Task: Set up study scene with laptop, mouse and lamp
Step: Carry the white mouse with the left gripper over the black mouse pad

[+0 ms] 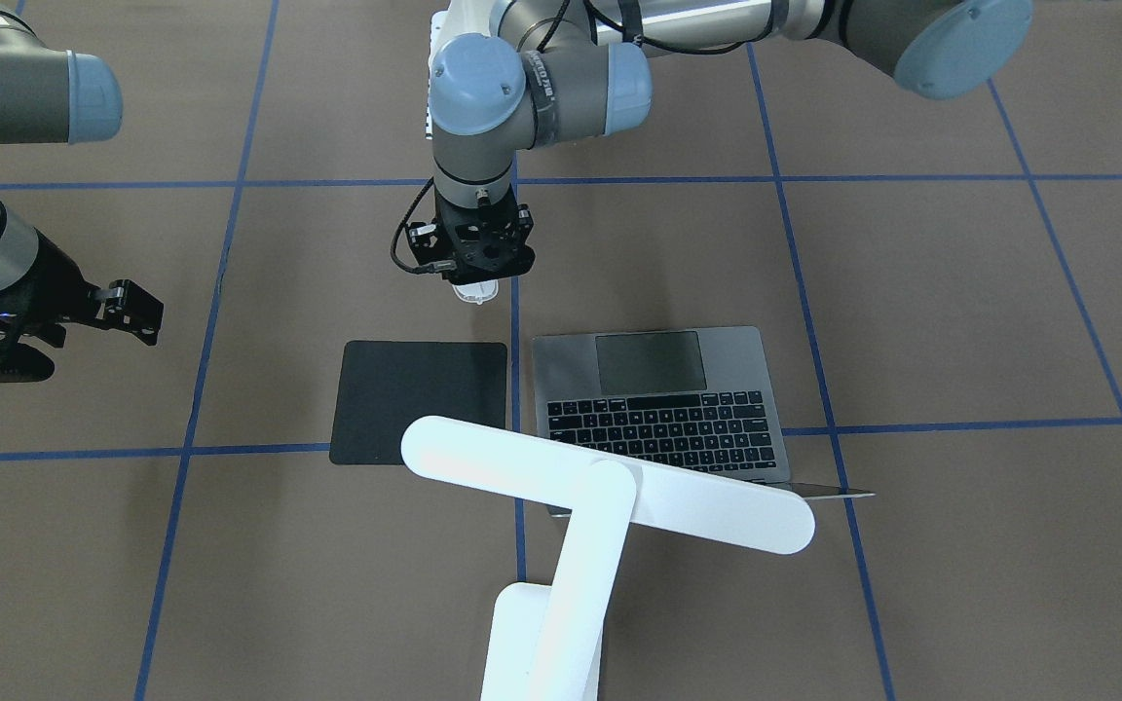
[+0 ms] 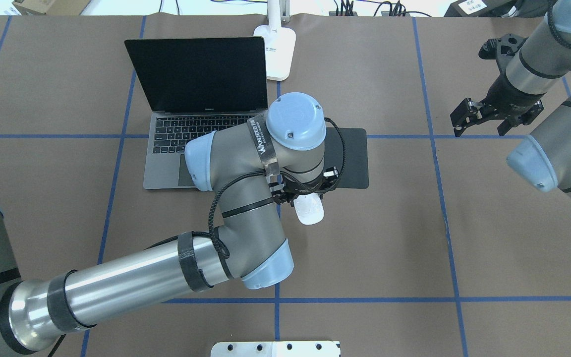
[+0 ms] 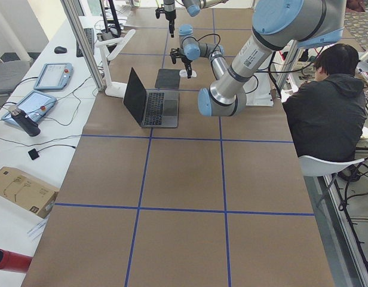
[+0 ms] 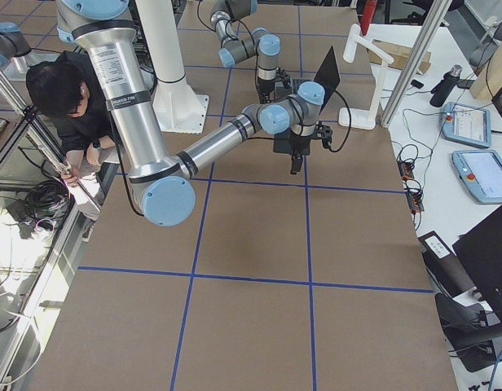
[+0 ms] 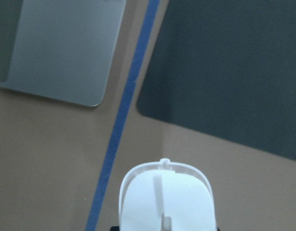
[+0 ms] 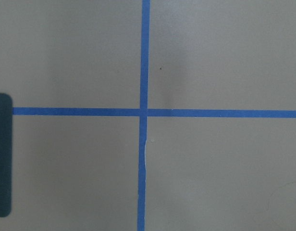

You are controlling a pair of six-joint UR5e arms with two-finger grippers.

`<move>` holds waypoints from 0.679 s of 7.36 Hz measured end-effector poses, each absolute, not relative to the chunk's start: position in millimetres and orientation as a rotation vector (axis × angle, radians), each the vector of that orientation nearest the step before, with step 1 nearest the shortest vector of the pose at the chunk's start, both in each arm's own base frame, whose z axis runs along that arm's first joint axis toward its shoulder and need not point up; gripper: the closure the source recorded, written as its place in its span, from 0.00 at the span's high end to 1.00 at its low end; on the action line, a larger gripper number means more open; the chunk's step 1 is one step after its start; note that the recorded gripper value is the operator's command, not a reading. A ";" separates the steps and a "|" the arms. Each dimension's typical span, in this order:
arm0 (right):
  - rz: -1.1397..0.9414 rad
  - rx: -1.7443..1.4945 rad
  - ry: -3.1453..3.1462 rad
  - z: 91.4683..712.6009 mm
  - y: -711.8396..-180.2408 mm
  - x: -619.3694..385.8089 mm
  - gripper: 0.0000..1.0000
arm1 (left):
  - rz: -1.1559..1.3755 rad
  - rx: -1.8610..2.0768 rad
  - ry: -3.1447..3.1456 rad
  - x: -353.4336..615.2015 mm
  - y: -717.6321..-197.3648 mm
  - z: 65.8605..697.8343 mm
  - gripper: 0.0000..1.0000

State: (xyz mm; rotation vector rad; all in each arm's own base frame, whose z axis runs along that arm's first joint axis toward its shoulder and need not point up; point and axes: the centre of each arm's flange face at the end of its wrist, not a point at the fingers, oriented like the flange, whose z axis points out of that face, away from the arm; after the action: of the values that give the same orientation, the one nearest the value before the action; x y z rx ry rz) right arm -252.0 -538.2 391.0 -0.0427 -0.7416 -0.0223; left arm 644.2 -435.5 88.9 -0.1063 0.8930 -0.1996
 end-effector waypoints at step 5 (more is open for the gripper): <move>-0.017 -0.035 -0.746 387.9 -539.3 -247.2 1.00 | -0.059 0.093 0.795 668.1 -488.7 78.1 0.36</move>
State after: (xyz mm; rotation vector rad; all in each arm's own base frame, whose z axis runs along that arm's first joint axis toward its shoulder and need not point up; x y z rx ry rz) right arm -247.2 -539.3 387.9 -0.0352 -0.7461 -0.0170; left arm 668.1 -488.7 78.1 0.0930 0.7948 -0.0594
